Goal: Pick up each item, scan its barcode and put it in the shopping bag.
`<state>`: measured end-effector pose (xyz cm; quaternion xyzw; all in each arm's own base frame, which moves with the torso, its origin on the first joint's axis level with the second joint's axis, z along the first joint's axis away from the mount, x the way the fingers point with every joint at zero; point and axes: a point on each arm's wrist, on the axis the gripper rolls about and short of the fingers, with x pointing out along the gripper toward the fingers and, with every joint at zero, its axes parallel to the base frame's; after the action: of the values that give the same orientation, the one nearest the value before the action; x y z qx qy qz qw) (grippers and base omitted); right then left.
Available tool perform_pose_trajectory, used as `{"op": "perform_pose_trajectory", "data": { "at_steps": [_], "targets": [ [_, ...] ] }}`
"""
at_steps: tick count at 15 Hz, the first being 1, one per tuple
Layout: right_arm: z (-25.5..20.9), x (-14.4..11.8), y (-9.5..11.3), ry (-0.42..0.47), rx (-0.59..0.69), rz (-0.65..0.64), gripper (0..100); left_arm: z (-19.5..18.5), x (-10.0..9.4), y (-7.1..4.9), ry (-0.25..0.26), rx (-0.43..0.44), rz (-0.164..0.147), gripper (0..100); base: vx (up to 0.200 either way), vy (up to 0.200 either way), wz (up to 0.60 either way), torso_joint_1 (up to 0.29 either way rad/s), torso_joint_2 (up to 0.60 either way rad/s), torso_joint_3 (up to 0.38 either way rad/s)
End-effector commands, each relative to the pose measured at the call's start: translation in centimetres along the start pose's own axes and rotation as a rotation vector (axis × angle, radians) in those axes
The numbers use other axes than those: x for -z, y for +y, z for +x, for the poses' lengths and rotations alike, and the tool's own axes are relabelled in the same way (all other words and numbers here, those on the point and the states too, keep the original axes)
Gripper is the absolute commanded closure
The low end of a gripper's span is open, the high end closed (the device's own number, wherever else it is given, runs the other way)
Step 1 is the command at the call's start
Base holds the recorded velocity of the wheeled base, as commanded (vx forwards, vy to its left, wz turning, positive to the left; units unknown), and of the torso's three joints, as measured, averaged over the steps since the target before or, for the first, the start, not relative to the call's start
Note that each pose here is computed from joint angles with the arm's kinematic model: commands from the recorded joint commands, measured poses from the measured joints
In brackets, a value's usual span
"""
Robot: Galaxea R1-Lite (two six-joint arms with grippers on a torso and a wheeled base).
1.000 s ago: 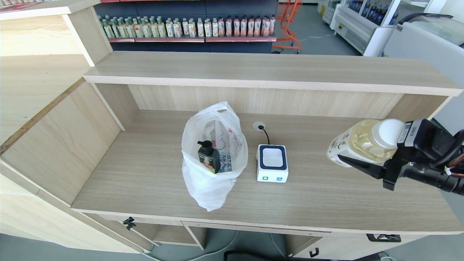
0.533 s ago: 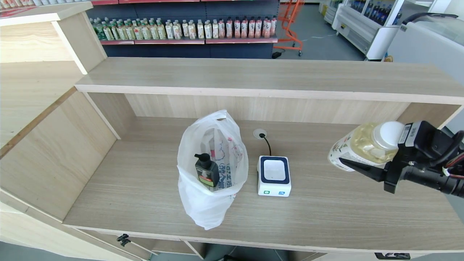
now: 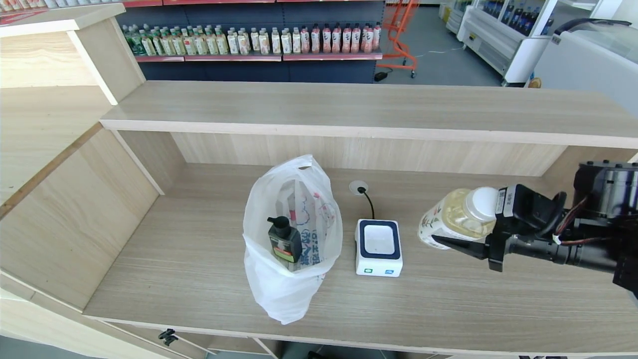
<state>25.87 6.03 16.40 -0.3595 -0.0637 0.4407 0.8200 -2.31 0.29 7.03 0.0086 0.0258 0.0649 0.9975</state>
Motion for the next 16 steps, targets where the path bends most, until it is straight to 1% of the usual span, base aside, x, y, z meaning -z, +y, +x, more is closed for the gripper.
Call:
{"op": "perform_pose_trajectory", "data": {
  "at_steps": [1,2,4,5,7,9,13,16],
  "targets": [
    [2.0,1.0,0.2,-0.018,-0.059,-0.018,100,0.0,0.0,0.0,0.001,0.0,0.0,0,0.0,0.0,0.0,0.0,0.0,0.0],
    [2.7,1.6,0.0,-0.039,-0.083,-0.079,100,0.0,0.0,0.0,0.0,0.0,0.0,0,0.0,0.0,0.0,0.0,0.0,0.0],
    [3.7,2.5,0.0,-0.084,-0.129,-0.143,100,0.0,0.0,0.0,0.0,0.0,0.0,0,0.0,0.0,0.0,0.0,0.0,0.0],
    [4.2,3.1,0.1,-0.102,-0.152,-0.159,100,0.0,0.0,0.0,0.001,0.0,0.0,0,0.0,0.0,0.0,0.0,0.0,0.0],
    [4.9,4.0,0.2,-0.1,-0.167,-0.167,100,0.0,0.0,0.0,0.001,0.0,0.0,0,0.0,0.0,0.0,0.0,0.0,0.0],
    [6.3,5.2,-0.4,-0.138,-0.183,-0.212,100,0.0,0.0,0.0,0.0,0.0,0.0,0,0.0,0.0,0.0,0.0,0.0,0.0],
    [8.5,6.5,-1.1,-0.172,-0.196,-0.243,100,0.0,0.0,0.0,0.0,0.0,0.0,0,0.0,0.0,0.0,0.0,0.0,0.0],
    [9.9,6.8,-1.3,-0.205,-0.209,-0.258,100,0.0,0.0,0.0,0.001,0.0,0.0,0,0.0,0.0,0.0,0.0,0.0,0.0]
  ]
}}
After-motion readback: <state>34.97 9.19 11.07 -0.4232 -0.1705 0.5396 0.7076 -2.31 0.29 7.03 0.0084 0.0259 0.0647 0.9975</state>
